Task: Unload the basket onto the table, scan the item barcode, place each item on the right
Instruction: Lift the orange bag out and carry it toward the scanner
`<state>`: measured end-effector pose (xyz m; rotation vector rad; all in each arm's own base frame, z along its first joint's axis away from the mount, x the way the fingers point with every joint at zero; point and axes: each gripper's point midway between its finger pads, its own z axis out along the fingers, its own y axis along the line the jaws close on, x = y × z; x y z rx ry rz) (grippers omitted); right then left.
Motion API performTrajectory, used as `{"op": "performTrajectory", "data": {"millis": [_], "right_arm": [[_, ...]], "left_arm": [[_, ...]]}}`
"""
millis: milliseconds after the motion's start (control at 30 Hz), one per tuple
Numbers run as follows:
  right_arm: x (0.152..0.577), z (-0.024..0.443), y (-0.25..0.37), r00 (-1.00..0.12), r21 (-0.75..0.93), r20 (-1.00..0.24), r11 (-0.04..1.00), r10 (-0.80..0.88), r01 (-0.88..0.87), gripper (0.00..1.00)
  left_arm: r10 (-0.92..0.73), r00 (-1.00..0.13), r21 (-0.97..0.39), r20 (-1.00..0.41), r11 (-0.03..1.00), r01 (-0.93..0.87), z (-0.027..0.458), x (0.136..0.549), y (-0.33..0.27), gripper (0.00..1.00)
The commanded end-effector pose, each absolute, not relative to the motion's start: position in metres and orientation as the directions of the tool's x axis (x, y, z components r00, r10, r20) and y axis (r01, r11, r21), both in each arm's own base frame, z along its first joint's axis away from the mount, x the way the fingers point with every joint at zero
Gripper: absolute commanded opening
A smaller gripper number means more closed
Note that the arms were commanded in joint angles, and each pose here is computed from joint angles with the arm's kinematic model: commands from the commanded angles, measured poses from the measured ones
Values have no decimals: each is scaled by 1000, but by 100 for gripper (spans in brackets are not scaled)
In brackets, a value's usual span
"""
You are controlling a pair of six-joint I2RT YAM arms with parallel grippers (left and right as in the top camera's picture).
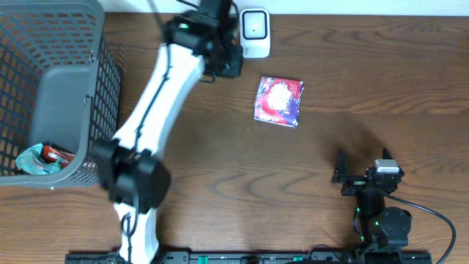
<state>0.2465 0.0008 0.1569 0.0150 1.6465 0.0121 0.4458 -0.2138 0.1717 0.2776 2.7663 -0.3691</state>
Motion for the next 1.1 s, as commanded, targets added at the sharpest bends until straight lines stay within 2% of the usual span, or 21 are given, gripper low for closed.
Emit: {"op": "performTrajectory", "data": {"millis": [0, 300, 367, 400, 467, 700, 733, 833, 900, 967, 1067], "right_arm": [[246, 156, 0, -76, 31, -997, 1000, 31, 6, 99], [246, 156, 0, -76, 31, -997, 1000, 31, 6, 99], [246, 156, 0, -76, 31, -997, 1000, 31, 6, 99], [246, 156, 0, -76, 31, -997, 1000, 31, 6, 99], [246, 156, 0, -76, 31, -997, 1000, 31, 6, 99], [246, 156, 0, -76, 31, -997, 1000, 31, 6, 99], [246, 156, 0, -76, 31, -997, 1000, 31, 6, 99], [246, 156, 0, -76, 31, -997, 1000, 31, 6, 99], [246, 156, 0, -76, 31, -997, 1000, 31, 6, 99], [246, 156, 0, -76, 31, -997, 1000, 31, 6, 99], [246, 156, 0, -76, 31, -997, 1000, 31, 6, 99]], "left_arm": [[202, -944, -143, -261, 959, 245, 123, 443, -217, 8], [187, -978, -127, -95, 972, 198, 54, 416, -253, 10], [201, -976, -125, -86, 969, 211, 48, 411, -262, 13], [208, -975, -124, -82, 968, 217, 46, 408, -266, 22], [226, -971, -129, -75, 963, 235, 43, 402, -275, 32], [301, -952, -273, -57, 912, 305, 50, 372, -326, 32], [303, -951, -272, -62, 911, 309, 52, 373, -327, 41], [290, -952, -253, -94, 918, 305, 63, 380, -320, 76], [267, -955, -240, -129, 926, 292, 78, 389, -310, 84], [235, -956, -233, -178, 933, 273, 100, 400, -296, 96], [180, -950, -253, -255, 936, 245, 142, 412, -275, 98]]}}
